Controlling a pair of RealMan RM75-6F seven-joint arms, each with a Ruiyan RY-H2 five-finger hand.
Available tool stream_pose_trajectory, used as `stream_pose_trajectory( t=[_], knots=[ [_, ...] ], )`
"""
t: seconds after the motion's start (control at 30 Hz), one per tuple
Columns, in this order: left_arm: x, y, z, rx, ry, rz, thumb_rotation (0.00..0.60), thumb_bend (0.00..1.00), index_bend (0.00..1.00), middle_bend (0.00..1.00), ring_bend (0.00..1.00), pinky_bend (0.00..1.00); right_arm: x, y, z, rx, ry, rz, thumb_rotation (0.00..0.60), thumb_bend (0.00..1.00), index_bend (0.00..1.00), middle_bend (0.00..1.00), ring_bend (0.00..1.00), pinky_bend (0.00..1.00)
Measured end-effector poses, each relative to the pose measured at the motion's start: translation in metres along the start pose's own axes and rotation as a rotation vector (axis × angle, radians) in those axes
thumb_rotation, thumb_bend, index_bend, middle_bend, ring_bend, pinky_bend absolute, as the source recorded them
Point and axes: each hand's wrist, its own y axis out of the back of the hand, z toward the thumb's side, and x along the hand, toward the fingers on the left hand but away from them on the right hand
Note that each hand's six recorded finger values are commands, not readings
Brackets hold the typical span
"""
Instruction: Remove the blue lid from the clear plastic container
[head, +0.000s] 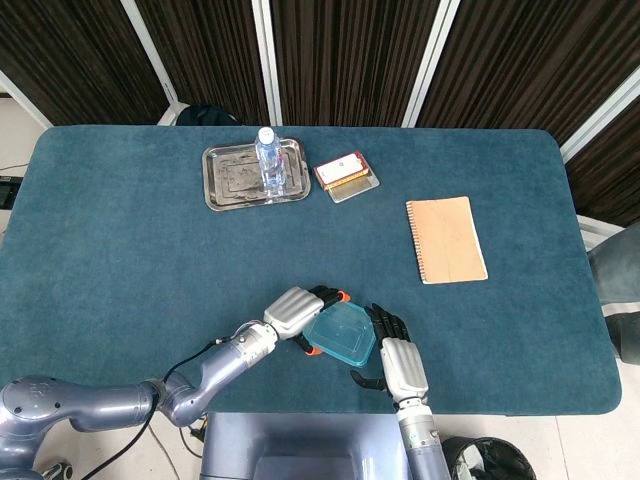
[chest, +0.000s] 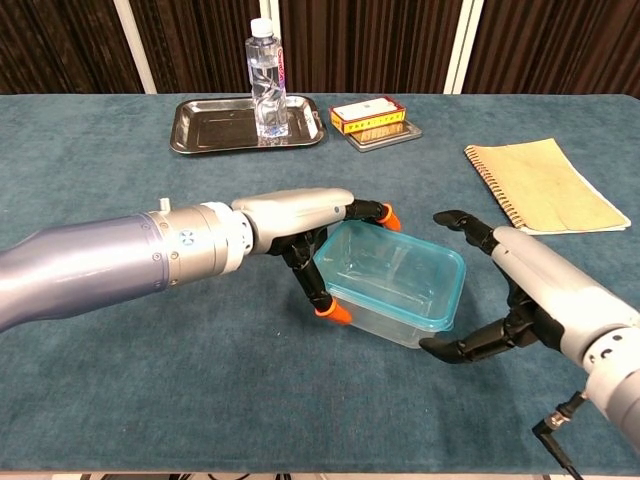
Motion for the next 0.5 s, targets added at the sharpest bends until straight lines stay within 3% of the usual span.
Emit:
stream_pose_trajectory(
  t=[0.5],
  knots=[
    [-0.0009, -0.0011, -0.0013, 0.008, 0.002, -0.005, 0.6, 0.19, 0.41, 0.44, 0.36, 0.45, -0.0037, 0.0074, -0.0003, -0.016, -0.002, -0.024, 0.6, 0.28, 0.0, 0.0, 0.0, 0.0]
  ],
)
